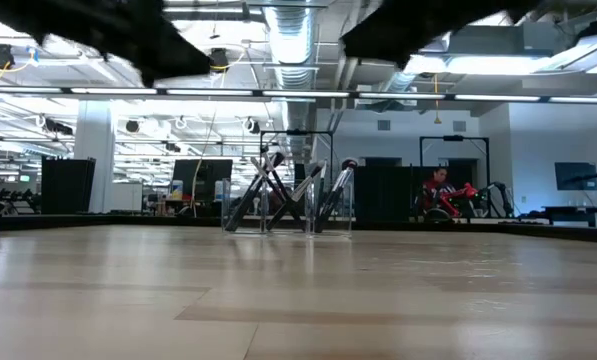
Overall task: Put items in baskets/containers
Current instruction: Return to Home Position
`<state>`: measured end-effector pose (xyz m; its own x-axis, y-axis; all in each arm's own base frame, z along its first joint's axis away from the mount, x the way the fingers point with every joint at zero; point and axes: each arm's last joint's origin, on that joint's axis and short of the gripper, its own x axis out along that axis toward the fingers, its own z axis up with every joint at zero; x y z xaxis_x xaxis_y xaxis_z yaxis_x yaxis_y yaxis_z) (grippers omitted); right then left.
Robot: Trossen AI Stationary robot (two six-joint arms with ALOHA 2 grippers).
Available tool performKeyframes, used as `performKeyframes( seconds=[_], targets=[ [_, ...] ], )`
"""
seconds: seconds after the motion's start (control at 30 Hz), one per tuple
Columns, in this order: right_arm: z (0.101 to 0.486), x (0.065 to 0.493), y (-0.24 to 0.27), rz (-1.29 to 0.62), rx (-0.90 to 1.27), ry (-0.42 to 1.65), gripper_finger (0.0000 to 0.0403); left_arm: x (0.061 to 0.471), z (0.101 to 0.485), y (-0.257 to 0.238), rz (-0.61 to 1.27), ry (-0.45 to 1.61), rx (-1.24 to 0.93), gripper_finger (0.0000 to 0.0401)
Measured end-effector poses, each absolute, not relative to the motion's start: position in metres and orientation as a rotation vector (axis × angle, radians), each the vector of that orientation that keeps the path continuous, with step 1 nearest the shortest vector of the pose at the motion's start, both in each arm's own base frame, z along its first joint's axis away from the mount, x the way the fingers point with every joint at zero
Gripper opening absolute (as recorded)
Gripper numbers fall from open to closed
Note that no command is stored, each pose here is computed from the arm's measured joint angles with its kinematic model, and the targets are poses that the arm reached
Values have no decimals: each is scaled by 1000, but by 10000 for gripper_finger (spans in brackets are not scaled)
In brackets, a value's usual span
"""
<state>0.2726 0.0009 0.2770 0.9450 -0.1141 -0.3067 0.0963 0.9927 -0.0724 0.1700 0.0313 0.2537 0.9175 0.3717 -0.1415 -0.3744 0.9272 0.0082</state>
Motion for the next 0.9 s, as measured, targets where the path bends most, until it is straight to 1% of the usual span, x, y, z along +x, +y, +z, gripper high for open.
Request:
performKeyframes(
  seconds=[0.1,0.17,0.23,0.33,0.5,0.57,0.67,0.77,0.9],
  targets=[
    [299,241,0,-103,-84,310,120,141,264,26,344,116,4,114],
    [300,224,1,-89,-155,284,113,123,268,23,341,95,4,108],
    [288,211,2,-83,-183,260,107,108,266,21,321,92,5,101],
    [266,197,-1,-104,-144,167,101,94,251,18,300,41,6,89],
    [236,174,-9,-149,-108,136,100,87,214,16,267,0,19,64],
    [231,165,-10,-150,-101,114,100,87,207,15,230,-68,21,55],
    [225,152,-8,-100,-88,75,100,89,201,14,201,-145,25,42],
    [217,139,-4,-31,-70,25,100,92,194,15,199,-121,24,32],
    [209,124,-1,-8,-69,-48,100,96,176,15,197,-107,-9,23]
  ],
)
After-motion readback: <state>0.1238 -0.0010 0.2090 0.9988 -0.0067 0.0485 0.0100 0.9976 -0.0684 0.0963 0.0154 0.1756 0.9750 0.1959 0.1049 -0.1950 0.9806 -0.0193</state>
